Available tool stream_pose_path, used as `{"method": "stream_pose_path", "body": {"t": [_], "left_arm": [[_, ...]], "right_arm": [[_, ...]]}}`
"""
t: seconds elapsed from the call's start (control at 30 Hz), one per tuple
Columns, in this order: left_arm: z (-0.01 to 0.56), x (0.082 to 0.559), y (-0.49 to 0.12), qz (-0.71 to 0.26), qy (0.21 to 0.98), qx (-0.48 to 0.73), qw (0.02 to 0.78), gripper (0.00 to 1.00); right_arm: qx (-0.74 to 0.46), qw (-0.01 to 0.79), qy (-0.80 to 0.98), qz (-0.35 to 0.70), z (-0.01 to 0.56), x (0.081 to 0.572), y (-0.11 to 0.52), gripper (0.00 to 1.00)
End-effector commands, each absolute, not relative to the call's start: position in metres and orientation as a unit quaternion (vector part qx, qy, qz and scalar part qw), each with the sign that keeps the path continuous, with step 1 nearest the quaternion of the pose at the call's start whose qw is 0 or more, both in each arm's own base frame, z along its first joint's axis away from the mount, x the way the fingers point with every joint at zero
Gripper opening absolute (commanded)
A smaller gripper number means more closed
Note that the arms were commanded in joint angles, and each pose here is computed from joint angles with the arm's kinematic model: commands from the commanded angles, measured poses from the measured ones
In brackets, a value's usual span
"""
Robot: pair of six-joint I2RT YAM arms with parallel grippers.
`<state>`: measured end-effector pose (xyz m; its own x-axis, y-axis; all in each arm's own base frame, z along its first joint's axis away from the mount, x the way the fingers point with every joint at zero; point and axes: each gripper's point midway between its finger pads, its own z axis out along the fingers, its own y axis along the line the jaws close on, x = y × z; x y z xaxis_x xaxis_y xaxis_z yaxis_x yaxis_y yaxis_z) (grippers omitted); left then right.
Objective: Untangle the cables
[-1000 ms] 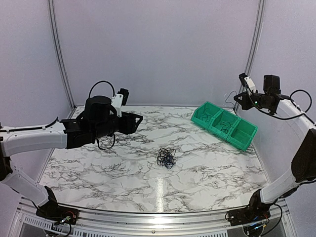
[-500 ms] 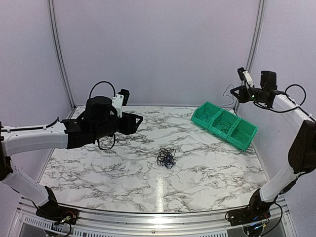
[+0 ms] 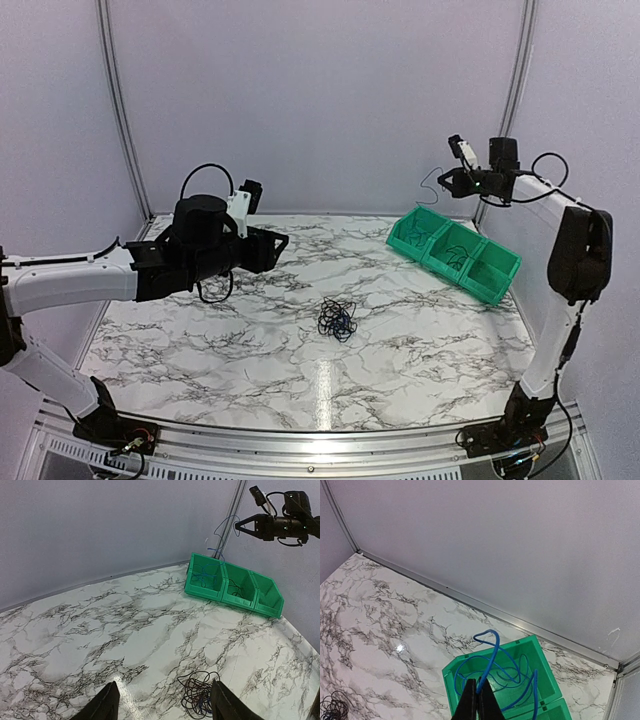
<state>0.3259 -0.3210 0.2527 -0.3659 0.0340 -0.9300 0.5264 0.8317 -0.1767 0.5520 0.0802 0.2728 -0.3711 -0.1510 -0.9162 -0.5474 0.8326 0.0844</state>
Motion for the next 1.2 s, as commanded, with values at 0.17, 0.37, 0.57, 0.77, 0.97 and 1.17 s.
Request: {"method": "stream_pose_path", "body": {"t": [0.17,0.37,0.57,0.77,0.97,1.17], "left_arm": [[0.259,0.329,-0.320,-0.224,0.788,0.179,0.544,0.64],[0.258,0.329,-0.320,-0.221,0.789,0.182,0.544,0.65],[0.256,0.328,-0.322,-0.224,0.789,0.184,0.541,0.65],[0.257,0.328,-0.322,-0.224,0.789,0.184,0.542,0.65],[0.258,0.328,-0.322,-0.225,0.787,0.184,0.543,0.65],[0.250,0.327,-0.328,-0.237,0.792,0.188,0.530,0.66]], "right_arm": [[-0.179,0.433,0.867,0.171,0.165,0.595,0.068,0.01],[-0.200,0.407,0.877,0.157,0.141,0.594,0.089,0.00],[-0.224,0.375,0.890,0.132,0.113,0.595,0.101,0.03],[-0.225,0.377,0.891,0.118,0.127,0.589,0.113,0.22],[-0.242,0.461,0.854,0.013,0.227,0.544,0.135,0.52],[-0.328,0.518,0.781,0.120,0.289,0.467,0.188,0.49]]}}
